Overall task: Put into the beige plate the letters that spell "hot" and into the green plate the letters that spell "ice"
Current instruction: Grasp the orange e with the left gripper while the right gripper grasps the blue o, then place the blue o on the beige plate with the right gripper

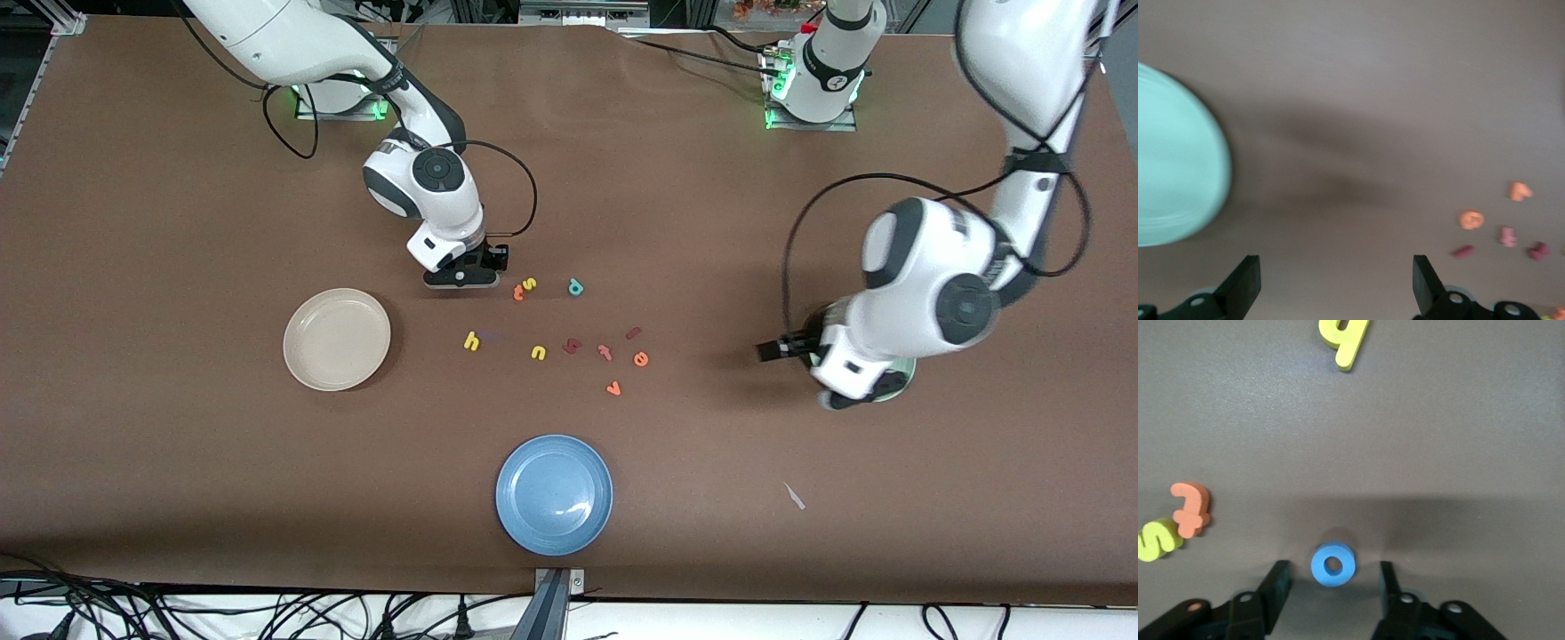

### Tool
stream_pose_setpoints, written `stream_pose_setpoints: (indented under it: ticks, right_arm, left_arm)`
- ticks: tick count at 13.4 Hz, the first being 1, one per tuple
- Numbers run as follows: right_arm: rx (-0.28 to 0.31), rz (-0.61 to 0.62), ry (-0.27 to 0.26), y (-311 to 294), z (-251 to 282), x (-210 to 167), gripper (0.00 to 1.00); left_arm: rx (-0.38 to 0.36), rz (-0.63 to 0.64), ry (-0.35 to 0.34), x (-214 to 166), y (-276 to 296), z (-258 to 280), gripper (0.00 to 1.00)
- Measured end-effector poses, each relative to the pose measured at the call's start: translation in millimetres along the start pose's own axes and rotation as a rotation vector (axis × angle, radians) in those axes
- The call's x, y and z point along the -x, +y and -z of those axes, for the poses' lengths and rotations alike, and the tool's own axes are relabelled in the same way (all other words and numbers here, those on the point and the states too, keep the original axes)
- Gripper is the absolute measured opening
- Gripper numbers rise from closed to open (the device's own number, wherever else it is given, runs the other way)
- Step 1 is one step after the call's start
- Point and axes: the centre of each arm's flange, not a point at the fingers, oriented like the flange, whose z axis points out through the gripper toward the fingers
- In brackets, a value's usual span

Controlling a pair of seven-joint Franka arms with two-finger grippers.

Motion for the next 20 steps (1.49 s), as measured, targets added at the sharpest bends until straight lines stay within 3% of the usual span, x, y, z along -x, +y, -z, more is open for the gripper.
stream_pose_setpoints:
  ticks: [1, 3, 4, 5, 6, 11, 15, 20]
  right_arm:
    - [-0.001, 0.001, 0.001, -0.7, 0.5, 0.3, 0.50]
    - [-0.002, 0.002, 0.001, -0.8, 0.7, 0.2, 0.47]
    - [-0.003, 0.002, 0.003, -1.3, 1.6, 0.0, 0.42]
    - [-0.004, 0.003, 0.005, -1.7, 2.4, 0.0, 0.30]
    - [-0.004, 0.003, 0.005, -1.7, 2.5, 0.0, 0.27]
    - [0.001, 0.017, 0.013, 1.3, 4.8, -3.7, 0.27]
    - [0.078, 0.098, 0.034, 38.1, 32.3, -32.4, 0.27]
    - [0.143, 0.260, 0.036, 119.2, 66.0, -77.3, 0.27]
  left_arm:
    - [0.016, 0.000, 0.018, 10.9, 28.3, -17.1, 1.00]
    - [0.057, 0.036, 0.051, 24.6, 68.0, -54.3, 1.00]
    - [0.074, 0.072, 0.064, 26.3, 78.3, -74.5, 1.00]
    - [0.079, 0.107, 0.076, 24.4, 82.2, -93.1, 1.00]
    - [0.072, 0.143, 0.086, 21.0, 83.8, -109.8, 1.00]
    - [0.058, 0.216, 0.089, 27.6, 116.1, -146.8, 0.97]
    - [0.000, 0.211, 0.128, 32.6, 122.8, -165.5, 0.96]
    - [-0.028, 0.202, 0.134, 45.1, 135.9, -184.2, 0.88]
